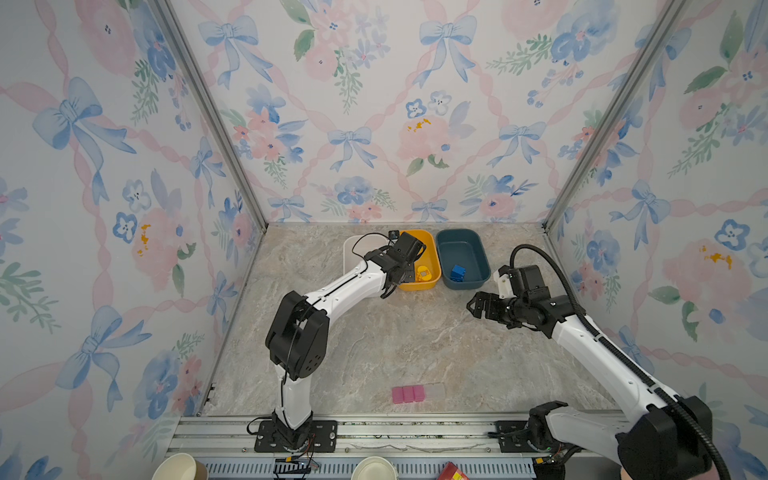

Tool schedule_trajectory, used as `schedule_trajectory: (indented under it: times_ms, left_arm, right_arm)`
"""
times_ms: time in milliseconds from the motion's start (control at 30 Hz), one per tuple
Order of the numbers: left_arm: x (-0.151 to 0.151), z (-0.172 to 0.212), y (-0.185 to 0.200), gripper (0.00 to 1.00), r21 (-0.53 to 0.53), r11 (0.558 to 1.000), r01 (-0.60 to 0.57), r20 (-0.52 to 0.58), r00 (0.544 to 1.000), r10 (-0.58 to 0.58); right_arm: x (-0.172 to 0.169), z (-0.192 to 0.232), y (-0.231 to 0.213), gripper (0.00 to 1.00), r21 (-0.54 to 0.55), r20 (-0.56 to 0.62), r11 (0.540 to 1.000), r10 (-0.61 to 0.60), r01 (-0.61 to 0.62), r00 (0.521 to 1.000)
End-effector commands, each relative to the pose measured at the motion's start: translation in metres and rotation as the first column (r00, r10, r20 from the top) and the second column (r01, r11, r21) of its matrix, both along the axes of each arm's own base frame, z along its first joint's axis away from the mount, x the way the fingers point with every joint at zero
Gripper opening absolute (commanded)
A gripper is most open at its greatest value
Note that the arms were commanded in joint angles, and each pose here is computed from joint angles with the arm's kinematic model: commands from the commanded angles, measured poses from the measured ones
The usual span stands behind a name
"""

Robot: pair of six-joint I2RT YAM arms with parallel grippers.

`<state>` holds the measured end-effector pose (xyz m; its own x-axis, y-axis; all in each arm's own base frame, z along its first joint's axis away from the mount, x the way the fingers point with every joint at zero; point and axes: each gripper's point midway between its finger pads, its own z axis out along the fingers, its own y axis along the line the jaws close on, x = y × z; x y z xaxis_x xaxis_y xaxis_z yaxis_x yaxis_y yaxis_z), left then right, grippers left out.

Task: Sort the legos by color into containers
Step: 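Carry the yellow brick over the yellow tub and open the left gripper, then move the left gripper back down to the blue 2x2 brick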

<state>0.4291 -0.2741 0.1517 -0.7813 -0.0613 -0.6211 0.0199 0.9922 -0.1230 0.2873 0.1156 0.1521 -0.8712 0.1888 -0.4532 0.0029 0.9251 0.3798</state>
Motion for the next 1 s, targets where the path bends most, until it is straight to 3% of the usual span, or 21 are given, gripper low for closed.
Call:
schedule_trajectory:
  times_ms: [0,433,733,967]
  left_arm:
    - [0.016,-0.003,-0.019,0.16,0.037,0.997,0.070,0.013,0.997,-0.070]
    - [0.070,-0.035,-0.065,0.20,0.042,0.990,0.134,0.032,0.990,-0.136]
    - [0.074,-0.034,-0.064,0.58,0.043,0.990,0.131,0.038,0.990,-0.133]
    - [0.071,-0.010,-0.061,0.70,0.032,0.992,0.126,0.072,0.989,-0.128]
  right_arm:
    - [-0.006,-0.003,-0.003,0.97,0.013,-0.018,1.000,-0.010,0.010,1.000]
    - [-0.006,-0.002,-0.010,0.97,0.018,-0.021,1.000,-0.019,0.019,1.000]
    - [-0.009,-0.002,-0.011,0.97,0.019,-0.023,1.000,-0.022,0.022,0.999]
    - [-0.008,-0.001,-0.011,0.97,0.020,-0.022,1.000,-0.020,0.021,1.000]
